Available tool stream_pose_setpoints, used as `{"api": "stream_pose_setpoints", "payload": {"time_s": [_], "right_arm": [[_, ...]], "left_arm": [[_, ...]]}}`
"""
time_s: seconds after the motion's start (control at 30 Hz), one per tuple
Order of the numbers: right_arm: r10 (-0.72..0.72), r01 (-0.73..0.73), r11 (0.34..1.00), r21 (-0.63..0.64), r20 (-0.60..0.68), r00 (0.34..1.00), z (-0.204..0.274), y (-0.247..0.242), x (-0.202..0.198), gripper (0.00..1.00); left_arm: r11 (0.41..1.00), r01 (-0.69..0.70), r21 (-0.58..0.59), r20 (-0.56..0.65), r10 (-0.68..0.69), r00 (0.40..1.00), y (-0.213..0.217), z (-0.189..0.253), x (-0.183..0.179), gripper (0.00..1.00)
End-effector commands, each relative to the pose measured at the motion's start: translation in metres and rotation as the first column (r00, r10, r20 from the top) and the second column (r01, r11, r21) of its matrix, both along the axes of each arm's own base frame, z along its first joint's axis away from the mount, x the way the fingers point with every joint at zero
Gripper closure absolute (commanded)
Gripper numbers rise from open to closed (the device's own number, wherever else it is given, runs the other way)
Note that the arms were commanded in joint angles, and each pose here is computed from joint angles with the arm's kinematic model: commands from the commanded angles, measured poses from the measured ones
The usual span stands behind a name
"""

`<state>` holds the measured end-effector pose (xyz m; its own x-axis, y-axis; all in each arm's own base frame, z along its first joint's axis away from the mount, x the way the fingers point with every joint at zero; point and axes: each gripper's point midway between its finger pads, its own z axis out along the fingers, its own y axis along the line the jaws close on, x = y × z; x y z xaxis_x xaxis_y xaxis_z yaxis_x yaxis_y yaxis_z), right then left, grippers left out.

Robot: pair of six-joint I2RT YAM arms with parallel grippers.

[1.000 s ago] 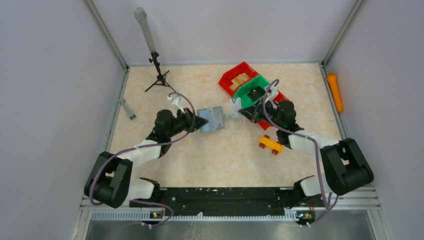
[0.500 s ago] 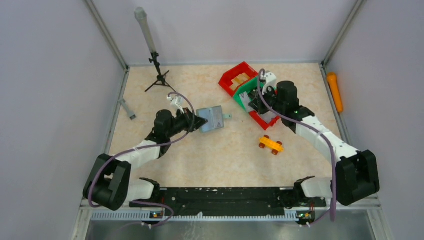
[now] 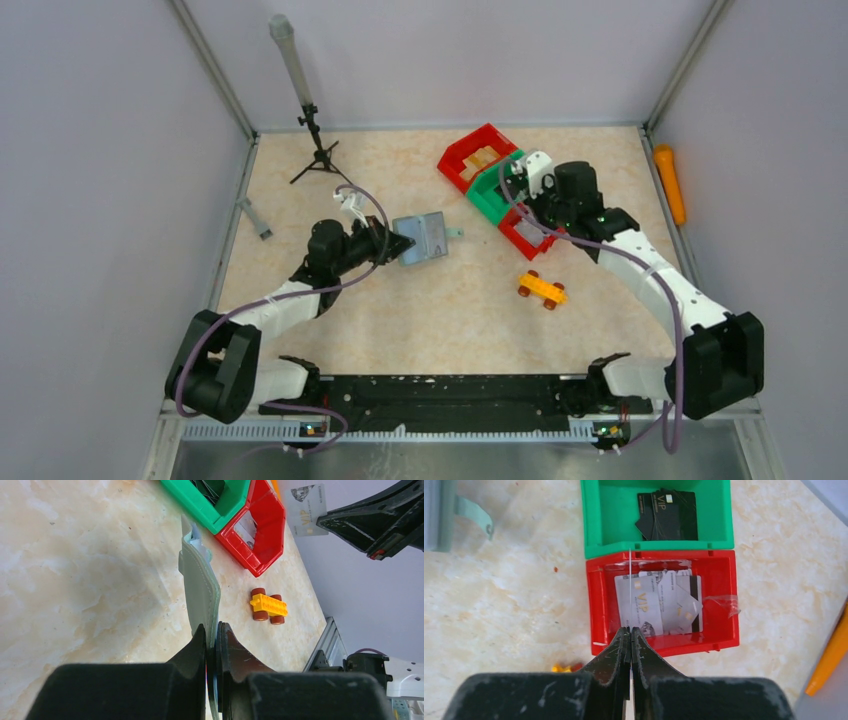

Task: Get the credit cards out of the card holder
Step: Place the credit card in the storage box.

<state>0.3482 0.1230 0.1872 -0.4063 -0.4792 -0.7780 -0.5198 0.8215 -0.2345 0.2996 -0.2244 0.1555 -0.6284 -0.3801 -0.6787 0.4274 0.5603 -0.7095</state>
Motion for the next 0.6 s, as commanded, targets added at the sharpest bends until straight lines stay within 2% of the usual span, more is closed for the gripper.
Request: {"api": "stream_pose_setpoints", "payload": {"time_s": [0.0, 0.23, 0.4, 0.57], "right_arm": [[0.008, -0.012, 0.987, -0.163, -0.026, 1.000, -0.015, -0.018, 0.009, 1.00], [0.030, -0.057, 0.975, -0.214, -0.129, 0.991, -0.035, -0.017, 0.012, 1.00], [0.042, -0.063, 0.979, -0.196, -0.110, 0.993, -0.037, -0.012, 0.017, 1.00], [0.021, -0.055, 0.974, -0.220, -0.152, 0.988, -0.049, -0.015, 0.022, 1.00]], "left_arm": [[0.999, 0.012, -0.035, 0.117, -0.008, 0.993, -0.003, 0.035, 0.006, 1.00], [0.999, 0.036, -0.040, 0.131, -0.030, 0.991, -0.006, 0.038, 0.004, 1.00], [0.998, 0.042, -0.040, 0.132, -0.037, 0.991, -0.007, 0.037, 0.004, 1.00], [0.998, 0.041, -0.040, 0.132, -0.036, 0.991, -0.007, 0.038, 0.004, 1.00]]}}
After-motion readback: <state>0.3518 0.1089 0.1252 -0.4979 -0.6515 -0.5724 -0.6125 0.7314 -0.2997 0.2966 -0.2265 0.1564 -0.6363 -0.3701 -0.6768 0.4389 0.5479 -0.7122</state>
